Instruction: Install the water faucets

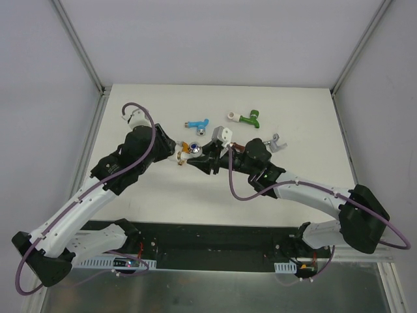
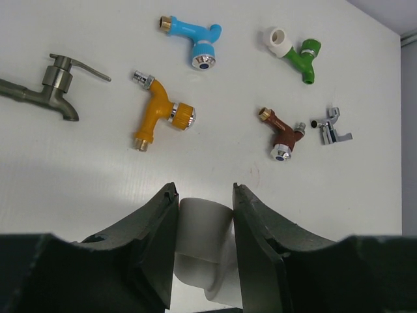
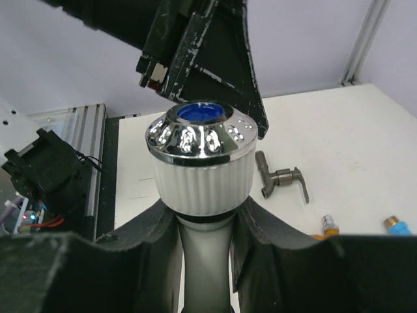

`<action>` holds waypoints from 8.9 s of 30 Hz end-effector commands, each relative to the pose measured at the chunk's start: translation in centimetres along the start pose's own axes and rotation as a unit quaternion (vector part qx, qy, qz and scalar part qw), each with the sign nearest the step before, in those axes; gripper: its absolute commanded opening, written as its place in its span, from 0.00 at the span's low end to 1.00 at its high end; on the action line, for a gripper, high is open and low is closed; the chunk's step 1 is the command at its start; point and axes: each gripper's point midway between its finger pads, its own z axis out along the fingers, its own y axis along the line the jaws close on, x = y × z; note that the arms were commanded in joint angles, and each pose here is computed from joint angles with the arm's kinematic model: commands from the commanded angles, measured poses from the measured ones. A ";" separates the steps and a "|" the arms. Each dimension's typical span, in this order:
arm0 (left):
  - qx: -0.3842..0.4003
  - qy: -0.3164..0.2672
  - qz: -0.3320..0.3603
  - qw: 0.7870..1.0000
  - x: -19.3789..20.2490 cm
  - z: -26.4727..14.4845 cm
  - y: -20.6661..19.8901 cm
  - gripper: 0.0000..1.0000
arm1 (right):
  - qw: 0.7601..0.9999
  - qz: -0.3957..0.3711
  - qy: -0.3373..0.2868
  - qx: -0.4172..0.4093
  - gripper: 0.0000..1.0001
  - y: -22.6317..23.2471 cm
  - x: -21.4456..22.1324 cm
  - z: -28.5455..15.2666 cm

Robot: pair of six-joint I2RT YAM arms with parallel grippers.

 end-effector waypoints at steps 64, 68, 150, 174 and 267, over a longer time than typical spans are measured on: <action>0.412 -0.010 -0.174 0.894 0.0 0.3 -7.0 0.87 | 0.976 0.134 -0.164 0.052 0.00 -2.5 -6.2 -5.3; 0.443 -0.014 -0.174 0.879 -0.6 -0.6 -8.0 0.80 | 0.975 0.135 -0.168 0.049 0.00 -2.4 -6.2 -5.4; 0.290 -0.062 -0.352 0.888 -2.5 -0.1 -3.0 0.00 | 0.986 -0.048 -0.157 -0.007 0.55 -0.9 -0.6 -1.9; 0.477 -0.097 -0.094 0.868 -0.2 -4.7 -7.0 0.00 | 0.852 0.462 -0.239 -0.051 0.00 -5.4 -10.0 -4.4; 0.497 0.083 -0.143 0.852 -1.3 -7.3 -11.7 0.00 | 0.975 0.125 -0.141 -0.114 0.21 -1.8 -7.0 -8.6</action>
